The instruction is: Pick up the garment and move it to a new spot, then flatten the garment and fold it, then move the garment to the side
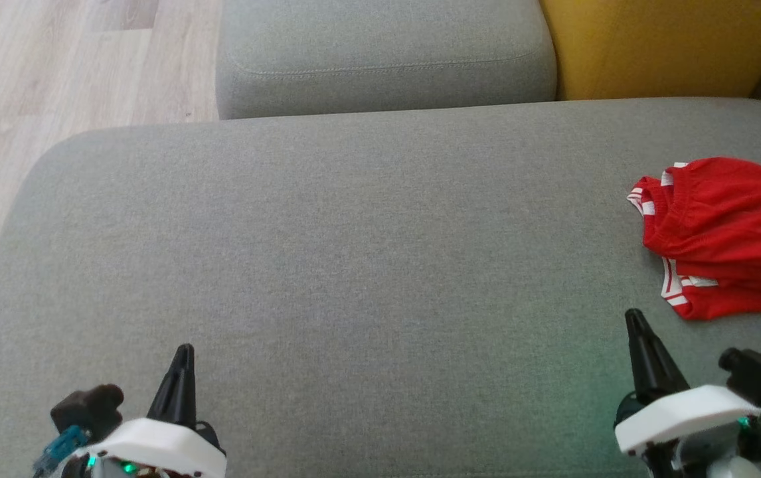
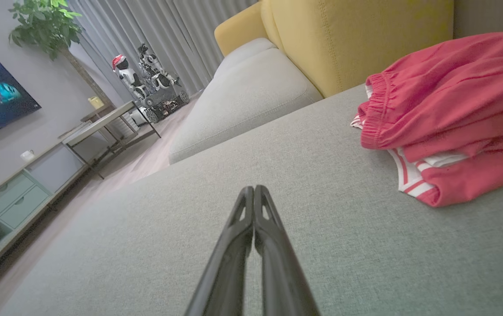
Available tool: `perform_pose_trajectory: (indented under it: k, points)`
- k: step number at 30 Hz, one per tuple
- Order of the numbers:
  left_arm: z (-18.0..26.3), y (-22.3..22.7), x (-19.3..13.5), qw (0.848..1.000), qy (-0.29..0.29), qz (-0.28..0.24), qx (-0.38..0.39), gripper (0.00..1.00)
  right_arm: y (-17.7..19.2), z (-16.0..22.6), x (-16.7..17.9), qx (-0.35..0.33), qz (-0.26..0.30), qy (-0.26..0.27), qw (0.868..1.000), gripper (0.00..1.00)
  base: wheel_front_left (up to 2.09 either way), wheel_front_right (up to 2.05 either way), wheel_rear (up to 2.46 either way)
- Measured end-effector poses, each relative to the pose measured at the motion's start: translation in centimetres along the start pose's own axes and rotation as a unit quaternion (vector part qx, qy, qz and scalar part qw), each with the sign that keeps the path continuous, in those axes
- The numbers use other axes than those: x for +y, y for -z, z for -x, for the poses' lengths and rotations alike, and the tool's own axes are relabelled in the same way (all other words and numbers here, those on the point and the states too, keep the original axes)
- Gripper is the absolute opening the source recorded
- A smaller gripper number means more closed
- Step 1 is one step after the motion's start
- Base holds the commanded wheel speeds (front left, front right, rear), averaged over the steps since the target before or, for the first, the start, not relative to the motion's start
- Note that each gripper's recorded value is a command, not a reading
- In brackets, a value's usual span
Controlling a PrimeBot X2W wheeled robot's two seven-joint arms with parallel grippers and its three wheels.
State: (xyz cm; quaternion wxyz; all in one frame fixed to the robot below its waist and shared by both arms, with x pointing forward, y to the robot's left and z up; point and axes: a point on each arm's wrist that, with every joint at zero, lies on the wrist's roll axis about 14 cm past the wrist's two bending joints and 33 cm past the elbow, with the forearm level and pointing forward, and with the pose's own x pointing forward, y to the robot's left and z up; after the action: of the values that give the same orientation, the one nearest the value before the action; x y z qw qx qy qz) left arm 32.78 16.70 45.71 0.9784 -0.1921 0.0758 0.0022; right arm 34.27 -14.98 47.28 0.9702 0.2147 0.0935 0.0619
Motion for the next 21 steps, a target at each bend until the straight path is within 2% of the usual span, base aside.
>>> perform_pose_trajectory:
  k: [21]
  points:
    - [-0.73, 0.05, 0.63, 0.993, -0.012, 0.119, 0.017, 0.00, -0.61, -0.44, -0.87, -0.016, -0.119, 0.009, 0.993, 0.00, 0.00, 0.00, 0.00]
